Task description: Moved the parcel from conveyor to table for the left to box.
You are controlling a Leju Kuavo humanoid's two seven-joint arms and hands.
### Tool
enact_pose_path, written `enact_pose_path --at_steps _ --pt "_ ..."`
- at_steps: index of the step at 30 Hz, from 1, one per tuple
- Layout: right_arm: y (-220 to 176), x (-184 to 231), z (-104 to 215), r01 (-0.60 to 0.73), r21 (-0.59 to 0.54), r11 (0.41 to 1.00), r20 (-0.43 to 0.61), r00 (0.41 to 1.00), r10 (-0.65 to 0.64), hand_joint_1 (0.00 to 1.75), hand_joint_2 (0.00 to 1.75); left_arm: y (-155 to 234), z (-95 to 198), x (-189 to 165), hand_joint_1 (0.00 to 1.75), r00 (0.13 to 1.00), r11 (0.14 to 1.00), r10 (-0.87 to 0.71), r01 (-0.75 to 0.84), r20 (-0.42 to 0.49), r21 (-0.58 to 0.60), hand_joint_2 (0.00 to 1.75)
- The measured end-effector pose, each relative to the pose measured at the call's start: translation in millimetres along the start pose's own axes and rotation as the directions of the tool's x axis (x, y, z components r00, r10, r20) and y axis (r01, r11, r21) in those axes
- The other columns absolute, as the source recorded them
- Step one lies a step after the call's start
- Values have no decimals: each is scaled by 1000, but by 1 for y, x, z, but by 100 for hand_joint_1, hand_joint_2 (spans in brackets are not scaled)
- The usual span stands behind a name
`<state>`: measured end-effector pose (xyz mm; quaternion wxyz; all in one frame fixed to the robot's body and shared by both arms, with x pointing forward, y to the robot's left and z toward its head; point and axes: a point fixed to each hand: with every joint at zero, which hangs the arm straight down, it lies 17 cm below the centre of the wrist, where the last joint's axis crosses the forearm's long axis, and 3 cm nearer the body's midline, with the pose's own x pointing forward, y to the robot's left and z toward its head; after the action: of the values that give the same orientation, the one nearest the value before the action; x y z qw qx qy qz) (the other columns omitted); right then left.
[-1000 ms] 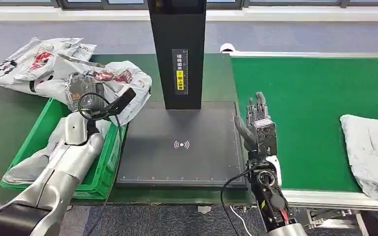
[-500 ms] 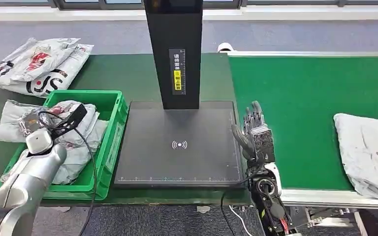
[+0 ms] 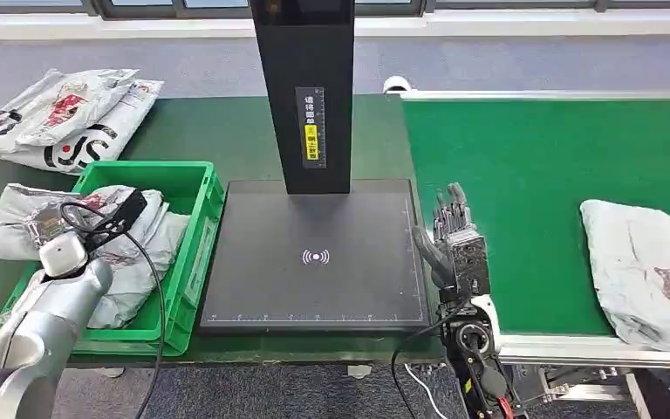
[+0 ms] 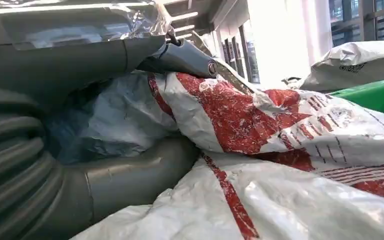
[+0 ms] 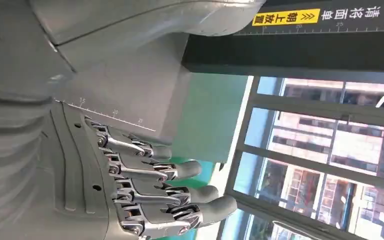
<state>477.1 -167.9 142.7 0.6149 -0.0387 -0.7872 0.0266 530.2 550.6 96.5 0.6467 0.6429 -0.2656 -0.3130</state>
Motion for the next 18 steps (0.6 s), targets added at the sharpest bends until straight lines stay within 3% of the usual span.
enact_pose_path --at_steps 18 --pt "0 -1 2 0 0 1000 -3 1000 0 0 175 -2 0 -1 175 1000 1000 -3 3 -2 -5 175"
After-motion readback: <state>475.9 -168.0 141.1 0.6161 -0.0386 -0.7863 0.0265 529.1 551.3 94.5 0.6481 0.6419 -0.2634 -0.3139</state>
